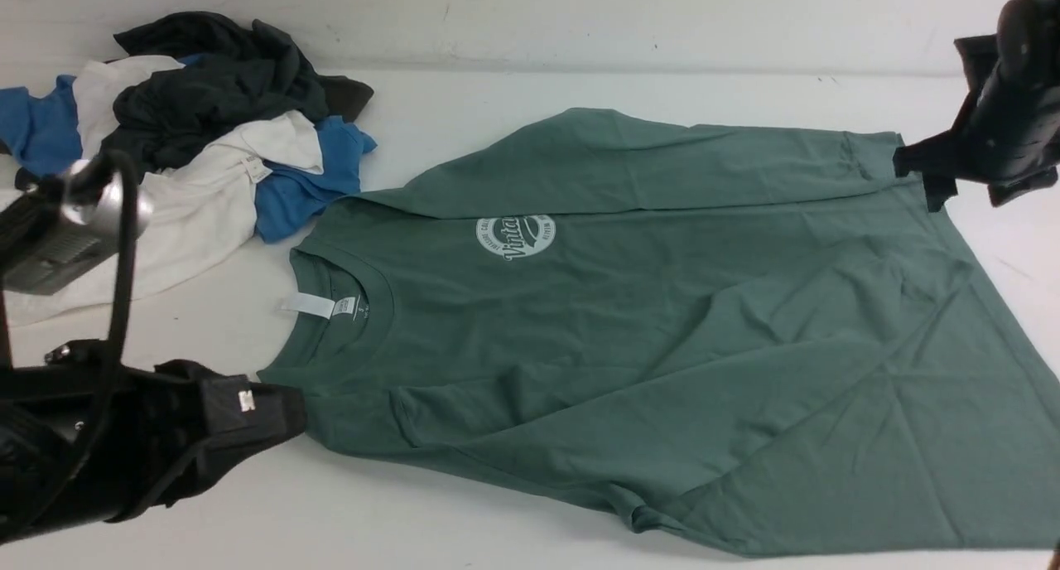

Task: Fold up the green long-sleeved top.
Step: Hold the cuff with your right arm as far away from the cuff

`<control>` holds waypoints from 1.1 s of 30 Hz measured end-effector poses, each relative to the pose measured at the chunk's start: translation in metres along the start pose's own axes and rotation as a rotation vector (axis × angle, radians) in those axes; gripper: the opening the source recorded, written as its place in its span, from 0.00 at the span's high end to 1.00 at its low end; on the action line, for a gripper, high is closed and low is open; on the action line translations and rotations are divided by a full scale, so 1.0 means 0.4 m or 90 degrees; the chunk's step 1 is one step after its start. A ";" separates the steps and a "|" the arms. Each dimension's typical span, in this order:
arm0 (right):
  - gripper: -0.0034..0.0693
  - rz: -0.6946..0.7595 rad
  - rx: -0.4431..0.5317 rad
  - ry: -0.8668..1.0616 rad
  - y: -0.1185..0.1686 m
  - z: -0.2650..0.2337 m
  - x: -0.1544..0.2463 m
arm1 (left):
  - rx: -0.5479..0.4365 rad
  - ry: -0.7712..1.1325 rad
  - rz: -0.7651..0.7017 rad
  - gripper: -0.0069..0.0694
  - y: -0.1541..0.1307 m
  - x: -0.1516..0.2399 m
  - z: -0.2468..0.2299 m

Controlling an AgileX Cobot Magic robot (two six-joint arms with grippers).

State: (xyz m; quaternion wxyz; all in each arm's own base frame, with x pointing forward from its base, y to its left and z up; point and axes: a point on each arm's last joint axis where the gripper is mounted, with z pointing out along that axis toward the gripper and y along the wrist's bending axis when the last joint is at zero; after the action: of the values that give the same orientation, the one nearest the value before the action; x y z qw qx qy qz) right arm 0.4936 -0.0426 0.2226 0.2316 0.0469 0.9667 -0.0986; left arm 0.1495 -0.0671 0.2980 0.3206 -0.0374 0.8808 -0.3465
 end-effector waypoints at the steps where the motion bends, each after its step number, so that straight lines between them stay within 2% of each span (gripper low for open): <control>1: 0.35 0.019 -0.011 -0.005 -0.011 0.001 -0.008 | -0.005 0.011 -0.005 0.91 0.005 -0.003 0.010; 7: 0.38 0.124 -0.134 -0.044 -0.057 0.046 -0.057 | -0.028 0.062 -0.026 0.91 0.029 -0.007 0.052; 11: 0.41 0.181 -0.200 -0.092 -0.064 0.142 -0.091 | -0.035 0.071 -0.026 0.91 0.034 -0.008 0.059; 18: 0.41 0.187 -0.210 -0.149 -0.050 0.265 -0.102 | -0.037 0.074 -0.029 0.91 0.036 -0.008 0.062; 33: 0.42 0.194 -0.201 -0.187 -0.051 0.320 -0.100 | -0.037 0.076 -0.038 0.91 0.035 -0.008 0.061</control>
State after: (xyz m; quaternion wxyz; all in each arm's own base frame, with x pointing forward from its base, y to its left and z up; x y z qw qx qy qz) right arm 0.5824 -0.0915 0.1325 0.3860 0.1407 0.9079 0.0837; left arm 0.1686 -0.0700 0.2771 0.2559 -0.0523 0.9065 -0.3318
